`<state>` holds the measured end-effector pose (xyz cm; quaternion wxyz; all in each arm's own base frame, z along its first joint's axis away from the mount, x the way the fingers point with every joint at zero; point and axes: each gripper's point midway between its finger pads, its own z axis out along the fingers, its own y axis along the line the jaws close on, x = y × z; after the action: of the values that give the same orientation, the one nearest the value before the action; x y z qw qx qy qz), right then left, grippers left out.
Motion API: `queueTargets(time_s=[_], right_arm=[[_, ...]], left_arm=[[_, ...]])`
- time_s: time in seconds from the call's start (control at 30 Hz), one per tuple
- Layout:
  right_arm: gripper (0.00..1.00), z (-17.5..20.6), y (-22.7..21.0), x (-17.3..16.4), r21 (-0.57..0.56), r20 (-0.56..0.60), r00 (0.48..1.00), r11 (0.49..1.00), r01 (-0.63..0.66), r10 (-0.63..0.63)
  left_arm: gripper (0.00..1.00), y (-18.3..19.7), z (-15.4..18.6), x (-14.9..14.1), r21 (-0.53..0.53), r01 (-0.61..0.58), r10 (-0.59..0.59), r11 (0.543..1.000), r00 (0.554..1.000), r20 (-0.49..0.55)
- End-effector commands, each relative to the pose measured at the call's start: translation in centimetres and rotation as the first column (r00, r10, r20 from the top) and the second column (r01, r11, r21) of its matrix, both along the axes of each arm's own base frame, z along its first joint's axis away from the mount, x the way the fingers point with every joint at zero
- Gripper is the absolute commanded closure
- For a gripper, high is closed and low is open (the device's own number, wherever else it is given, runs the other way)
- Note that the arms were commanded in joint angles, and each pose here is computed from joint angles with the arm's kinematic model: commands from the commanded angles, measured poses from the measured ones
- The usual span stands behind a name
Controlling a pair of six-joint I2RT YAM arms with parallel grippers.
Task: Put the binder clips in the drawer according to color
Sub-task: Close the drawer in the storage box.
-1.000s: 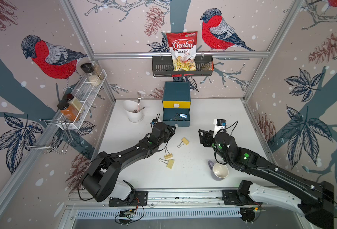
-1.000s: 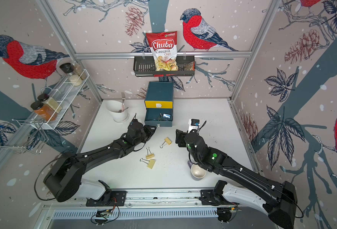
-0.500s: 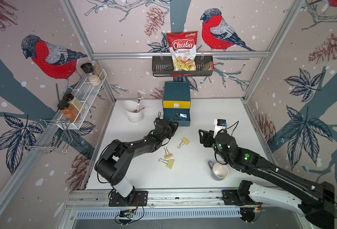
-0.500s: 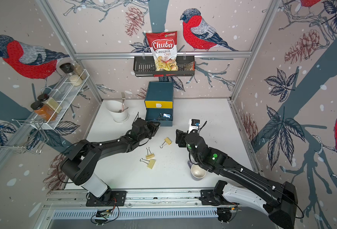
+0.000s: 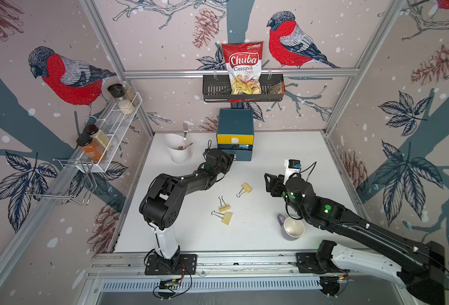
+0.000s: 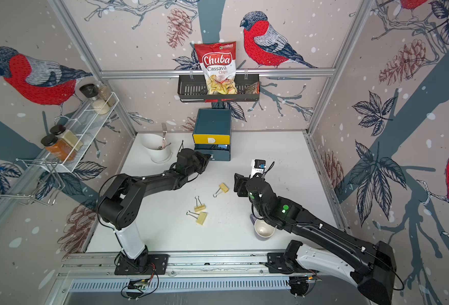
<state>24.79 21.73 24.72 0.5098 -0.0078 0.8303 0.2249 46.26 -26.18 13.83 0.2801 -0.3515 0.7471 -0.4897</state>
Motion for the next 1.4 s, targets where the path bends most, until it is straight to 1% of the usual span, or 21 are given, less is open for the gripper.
queueTargets(time_s=[0.0,0.27,0.57,0.73,0.9,1.0,1.1,1.17,1.23,1.3,1.33,1.37], right_arm=[[0.28,0.3,0.2,0.1,0.022,0.009,1.000,1.000,0.005,-0.005],[0.28,0.1,0.6,0.3,0.021,0.005,1.000,1.000,0.000,0.000],[0.28,-0.1,0.7,0.3,0.019,0.003,1.000,1.000,-0.002,0.002],[0.28,-0.2,0.8,0.3,0.016,-0.001,1.000,1.000,-0.005,0.005],[0.28,-0.2,0.7,0.3,0.013,0.000,1.000,1.000,-0.004,0.004],[0.28,-0.4,0.7,0.3,0.011,-0.001,1.000,1.000,-0.002,0.002],[0.28,-0.5,0.7,0.3,0.009,-0.002,1.000,1.000,-0.003,0.004],[0.28,-0.6,0.7,0.3,0.008,-0.001,1.000,1.000,-0.002,0.002],[0.28,-0.7,0.7,0.4,0.005,-0.002,1.000,1.000,-0.001,0.001],[0.28,-0.8,0.7,0.4,0.006,-0.002,1.000,1.000,0.000,0.000],[0.28,-0.9,0.7,0.4,0.007,-0.002,1.000,1.000,0.000,0.000],[0.28,-1.0,0.7,0.4,0.009,-0.003,1.000,1.000,-0.001,0.001]], left_arm=[[0.84,0.0,0.4,1.2,-0.026,-0.002,0.002,1.000,1.000,0.017],[0.85,0.3,-0.1,2.5,-0.058,-0.033,0.034,0.998,0.999,0.011],[0.84,0.7,-0.4,3.3,-0.078,-0.052,0.052,0.996,0.999,0.005],[0.79,0.7,-0.4,3.8,-0.082,-0.050,0.050,0.995,0.999,0.000],[0.71,0.9,-0.6,4.1,-0.085,-0.059,0.058,0.995,0.998,-0.009],[0.70,0.9,-0.7,4.2,-0.085,-0.058,0.057,0.995,0.998,-0.018],[0.70,0.9,-0.7,3.8,-0.091,-0.060,0.058,0.994,0.998,-0.021],[0.70,1.1,-0.8,3.0,-0.096,-0.069,0.067,0.993,0.997,-0.026],[0.68,1.4,-1.0,2.1,-0.079,-0.086,0.084,0.993,0.996,-0.033],[0.65,1.6,-1.5,1.3,-0.071,-0.092,0.090,0.993,0.995,-0.031],[0.63,1.2,-1.4,1.3,-0.084,-0.081,0.079,0.993,0.997,-0.024],[0.60,1.2,-2.6,0.8,-0.088,-0.070,0.066,0.994,0.997,-0.039]])
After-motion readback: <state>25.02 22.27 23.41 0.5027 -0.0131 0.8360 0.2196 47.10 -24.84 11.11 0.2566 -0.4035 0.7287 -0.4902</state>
